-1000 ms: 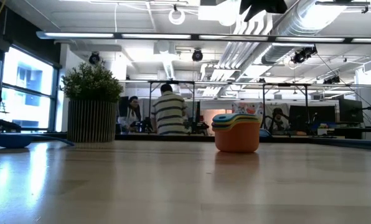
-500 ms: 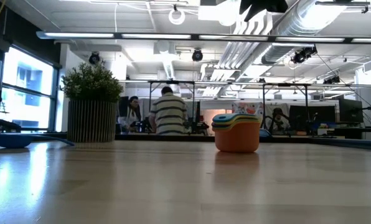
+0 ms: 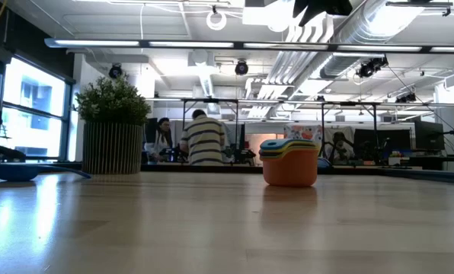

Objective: Nest measuring cups in basket
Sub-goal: Stack the red measuring cup on top of the light blue measuring cup

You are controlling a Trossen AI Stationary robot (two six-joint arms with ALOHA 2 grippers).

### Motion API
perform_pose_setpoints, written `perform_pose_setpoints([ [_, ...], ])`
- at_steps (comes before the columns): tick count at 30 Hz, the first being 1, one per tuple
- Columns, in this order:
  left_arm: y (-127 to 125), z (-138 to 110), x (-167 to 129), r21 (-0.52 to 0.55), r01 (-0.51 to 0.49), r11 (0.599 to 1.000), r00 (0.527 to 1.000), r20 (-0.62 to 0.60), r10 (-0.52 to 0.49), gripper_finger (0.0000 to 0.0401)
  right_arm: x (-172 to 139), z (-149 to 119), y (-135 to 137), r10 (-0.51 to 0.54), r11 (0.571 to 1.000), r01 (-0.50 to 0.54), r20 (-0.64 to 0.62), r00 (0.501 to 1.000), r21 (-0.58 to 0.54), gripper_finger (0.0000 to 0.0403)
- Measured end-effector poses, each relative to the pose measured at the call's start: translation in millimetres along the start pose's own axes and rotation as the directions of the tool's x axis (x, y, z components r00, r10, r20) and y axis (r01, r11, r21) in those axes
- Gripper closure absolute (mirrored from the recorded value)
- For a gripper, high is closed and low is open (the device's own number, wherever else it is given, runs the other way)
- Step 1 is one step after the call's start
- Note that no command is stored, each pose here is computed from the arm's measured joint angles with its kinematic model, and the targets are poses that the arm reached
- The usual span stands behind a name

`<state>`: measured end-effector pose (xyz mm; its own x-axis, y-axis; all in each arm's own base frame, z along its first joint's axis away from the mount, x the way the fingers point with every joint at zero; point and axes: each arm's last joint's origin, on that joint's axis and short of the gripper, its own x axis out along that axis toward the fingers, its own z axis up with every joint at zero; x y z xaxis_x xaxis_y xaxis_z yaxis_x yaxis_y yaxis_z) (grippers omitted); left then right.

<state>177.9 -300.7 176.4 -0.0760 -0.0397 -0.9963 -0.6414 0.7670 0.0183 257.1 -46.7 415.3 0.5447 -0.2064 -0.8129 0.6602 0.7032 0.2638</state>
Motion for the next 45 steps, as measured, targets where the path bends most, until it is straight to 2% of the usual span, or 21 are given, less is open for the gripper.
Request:
perform_pose_setpoints([
  [7, -3.5, -0.7, 20.4, -0.003, -0.074, 0.997, 0.996, -0.04, 0.074, 0.027, 0.0, 0.0, 0.0, 0.0, 1.0, 0.0, 0.0, 1.0, 0.002, 0.0297],
  [11, -4.7, -0.3, 27.2, 0.052, -0.091, 0.995, 0.995, -0.044, 0.093, 0.0278, 0.0, 0.0, 0.0, 0.0, 1.0, 0.0, 0.0, 1.0, 0.003, 0.0297],
  [14, -4.7, -0.4, 27.2, 0.101, -0.089, 0.991, 0.995, -0.045, 0.094, 0.0308, 0.1, 0.0, 0.0, 0.0, 1.0, 0.0, 0.0, 1.0, 0.003, 0.0297],
  [19, -4.6, 3.9, 26.7, 0.195, -0.089, 0.977, 0.994, -0.043, 0.099, 0.0386, 0.0, 0.0, 0.0, 0.0, 1.0, 0.0, 0.0, 1.0, 0.003, 0.0297],
  [22, -5.3, 10.4, 26.2, 0.278, -0.088, 0.957, 0.995, -0.016, 0.096, 0.0389, 0.0, 0.0, 0.0, 0.0, 1.0, 0.0, 0.0, 1.0, 0.003, 0.0297],
  [27, -2.8, 27.9, 24.1, 0.429, -0.131, 0.894, 0.991, 0.024, 0.133, 0.0395, 0.0, 0.0, 0.0, 0.0, 1.0, 0.0, 0.0, 1.0, 0.003, 0.0297],
  [34, 3.0, 62.6, 18.9, 0.62, -0.217, 0.754, 0.975, 0.103, 0.196, 0.0396, 0.0, 0.3, -0.5, -0.016, 1.0, 0.016, 0.012, 1.0, 0.003, 0.0297],
  [42, 14.1, 107.2, 12.8, 0.729, -0.326, 0.601, 0.94, 0.182, 0.289, 0.0397, 4.3, -1.1, -1.3, -0.034, 0.999, 0.034, 0.007, 0.999, 0.043, 0.0297],
  [45, 17.9, 123.3, 6.5, 0.756, -0.352, 0.551, 0.931, 0.224, 0.288, 0.0397, 7.2, -2.3, -0.8, -0.012, 0.999, 0.013, -0.013, 1.0, 0.043, 0.0297],
])
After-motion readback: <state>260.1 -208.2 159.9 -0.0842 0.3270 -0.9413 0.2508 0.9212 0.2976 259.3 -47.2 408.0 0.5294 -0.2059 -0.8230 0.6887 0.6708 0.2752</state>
